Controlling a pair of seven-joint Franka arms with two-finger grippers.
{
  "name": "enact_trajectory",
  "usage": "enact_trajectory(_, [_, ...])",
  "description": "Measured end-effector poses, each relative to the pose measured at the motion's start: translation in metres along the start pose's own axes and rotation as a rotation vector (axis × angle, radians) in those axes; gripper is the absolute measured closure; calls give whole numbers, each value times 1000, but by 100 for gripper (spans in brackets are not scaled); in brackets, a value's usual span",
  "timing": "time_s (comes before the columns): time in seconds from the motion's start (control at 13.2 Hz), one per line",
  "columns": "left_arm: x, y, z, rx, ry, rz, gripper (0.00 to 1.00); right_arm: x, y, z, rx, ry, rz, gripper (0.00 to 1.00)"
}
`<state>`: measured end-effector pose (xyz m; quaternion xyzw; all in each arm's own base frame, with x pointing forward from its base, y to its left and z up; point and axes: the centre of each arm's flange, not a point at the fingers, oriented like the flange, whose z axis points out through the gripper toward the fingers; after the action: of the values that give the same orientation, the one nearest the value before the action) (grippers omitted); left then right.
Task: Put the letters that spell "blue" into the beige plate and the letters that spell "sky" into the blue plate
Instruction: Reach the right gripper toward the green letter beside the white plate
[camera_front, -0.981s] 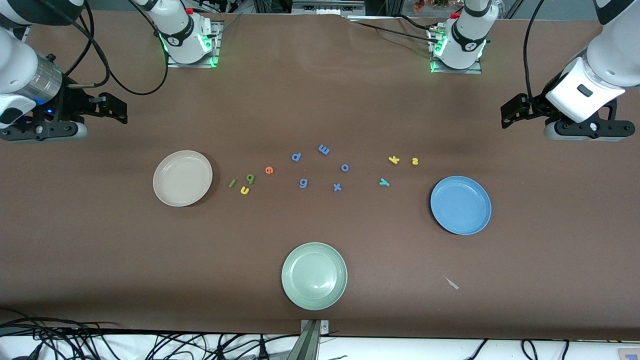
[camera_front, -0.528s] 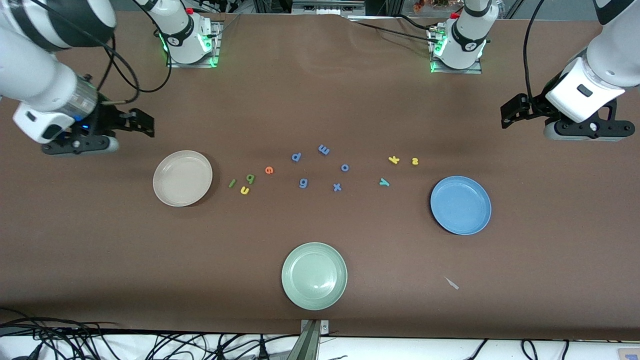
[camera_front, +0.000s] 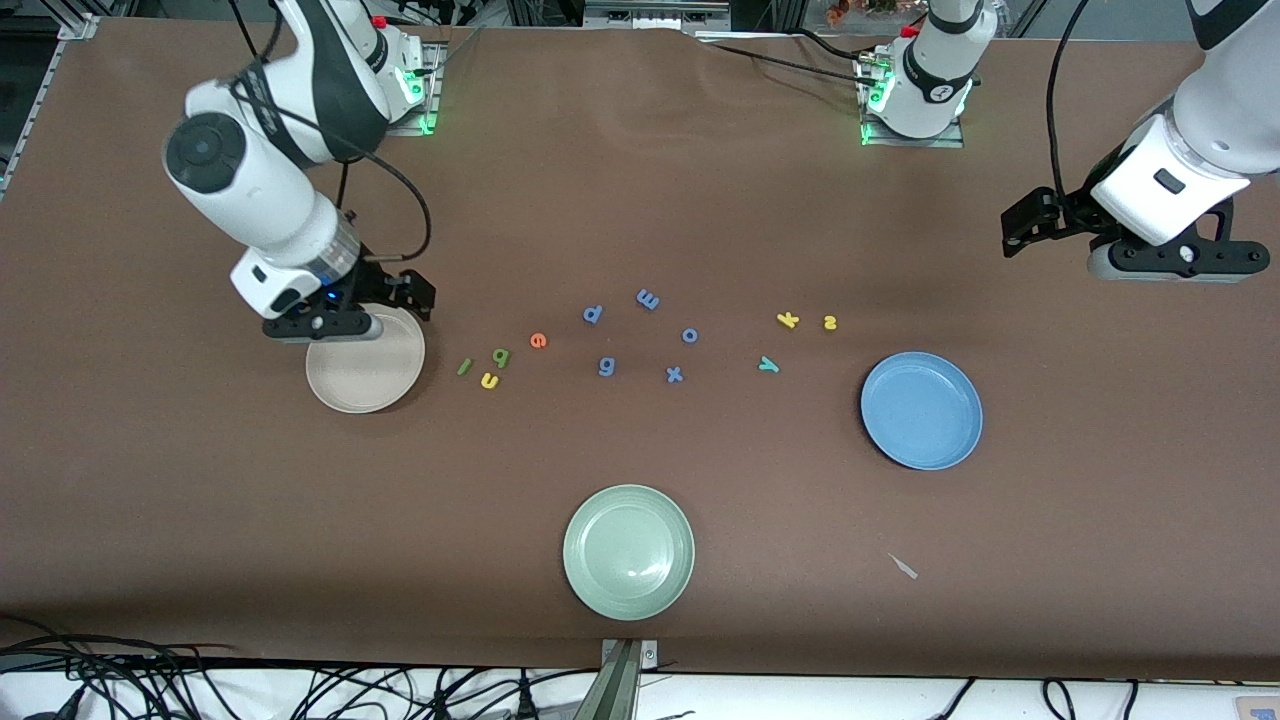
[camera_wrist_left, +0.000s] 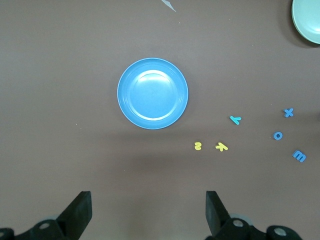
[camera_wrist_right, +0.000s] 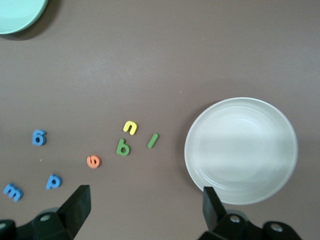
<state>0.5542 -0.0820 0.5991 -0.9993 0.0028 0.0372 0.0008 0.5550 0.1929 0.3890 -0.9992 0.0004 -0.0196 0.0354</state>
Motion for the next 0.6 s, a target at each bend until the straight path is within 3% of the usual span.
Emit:
enact_trajectory(0.23, [0, 0, 0, 0, 0, 0, 0, 9, -9, 57, -46, -1, 101, 0])
enact_trajectory(0.6, [0, 0, 0, 0, -3, 0, 0, 9, -33, 122, -66, -77, 246, 1])
